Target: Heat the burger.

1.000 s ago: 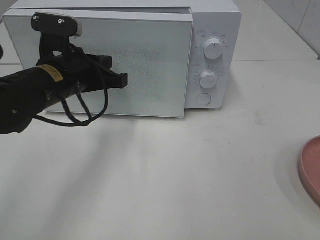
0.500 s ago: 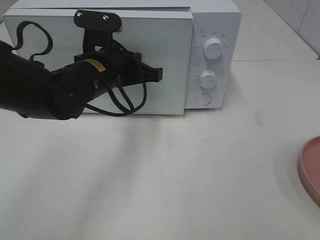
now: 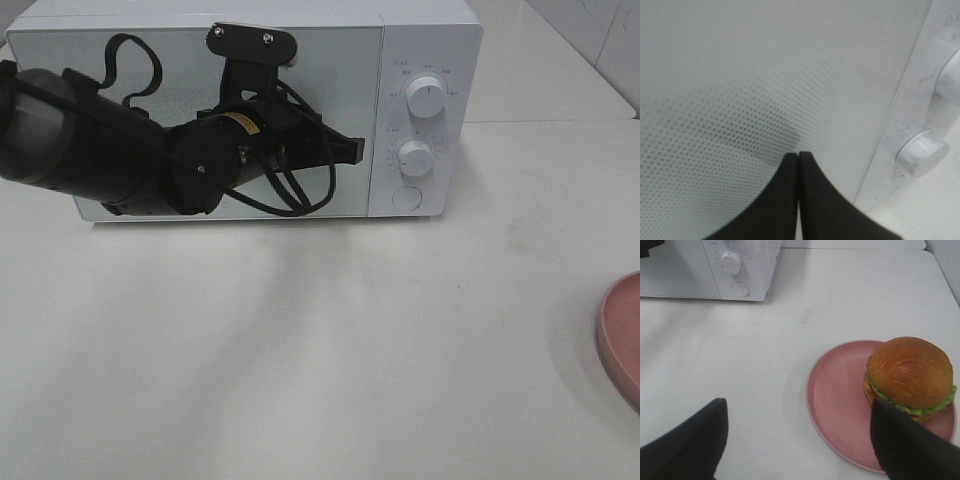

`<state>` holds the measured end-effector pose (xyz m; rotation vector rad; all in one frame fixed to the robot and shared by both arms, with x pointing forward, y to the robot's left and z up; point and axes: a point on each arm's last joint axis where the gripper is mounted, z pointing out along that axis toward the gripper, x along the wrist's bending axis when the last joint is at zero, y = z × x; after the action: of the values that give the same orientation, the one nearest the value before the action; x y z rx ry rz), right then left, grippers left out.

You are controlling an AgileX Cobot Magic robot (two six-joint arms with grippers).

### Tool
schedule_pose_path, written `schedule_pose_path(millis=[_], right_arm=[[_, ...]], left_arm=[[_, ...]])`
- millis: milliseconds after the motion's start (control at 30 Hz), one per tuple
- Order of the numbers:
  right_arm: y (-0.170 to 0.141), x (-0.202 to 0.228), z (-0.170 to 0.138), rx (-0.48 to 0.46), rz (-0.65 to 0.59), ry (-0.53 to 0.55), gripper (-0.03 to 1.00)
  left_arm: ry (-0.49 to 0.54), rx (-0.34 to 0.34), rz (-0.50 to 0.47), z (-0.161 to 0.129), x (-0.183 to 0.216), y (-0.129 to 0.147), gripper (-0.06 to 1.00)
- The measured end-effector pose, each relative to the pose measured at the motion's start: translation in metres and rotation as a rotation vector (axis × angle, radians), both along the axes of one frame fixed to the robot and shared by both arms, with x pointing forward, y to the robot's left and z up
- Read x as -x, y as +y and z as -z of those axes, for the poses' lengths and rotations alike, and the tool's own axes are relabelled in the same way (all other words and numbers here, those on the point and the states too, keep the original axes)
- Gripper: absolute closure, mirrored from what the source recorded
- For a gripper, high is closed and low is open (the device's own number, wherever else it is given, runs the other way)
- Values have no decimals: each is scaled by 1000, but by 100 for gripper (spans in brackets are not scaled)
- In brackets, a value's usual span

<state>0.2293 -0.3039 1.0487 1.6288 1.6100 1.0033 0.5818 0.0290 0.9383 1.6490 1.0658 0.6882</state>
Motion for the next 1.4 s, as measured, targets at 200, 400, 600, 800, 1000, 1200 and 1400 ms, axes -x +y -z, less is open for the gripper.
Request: schedule_pose_path(millis=[200,400,600,800,1000,1200,1400], right_arm=[[0,0,0,0,0,0,21],[0,0,0,0,0,0,21],[0,0,0,0,0,0,21],[0,0,0,0,0,0,21],[0,0,0,0,0,0,21],[0,0,0,0,0,0,21],[0,0,0,0,0,0,21]], left_arm=[[12,-4,8,0,-1,-3,94],[68,-1,17,-4,0,-3,94],[171,-22,57,-7,7,-3,89],[395,-97,166,-6,27,-4,28],[539,-146,245,-13,44,-2,-1],[656,-219,332,-24,61,4,-4],[728,-326,410,-37,77,13,-5]])
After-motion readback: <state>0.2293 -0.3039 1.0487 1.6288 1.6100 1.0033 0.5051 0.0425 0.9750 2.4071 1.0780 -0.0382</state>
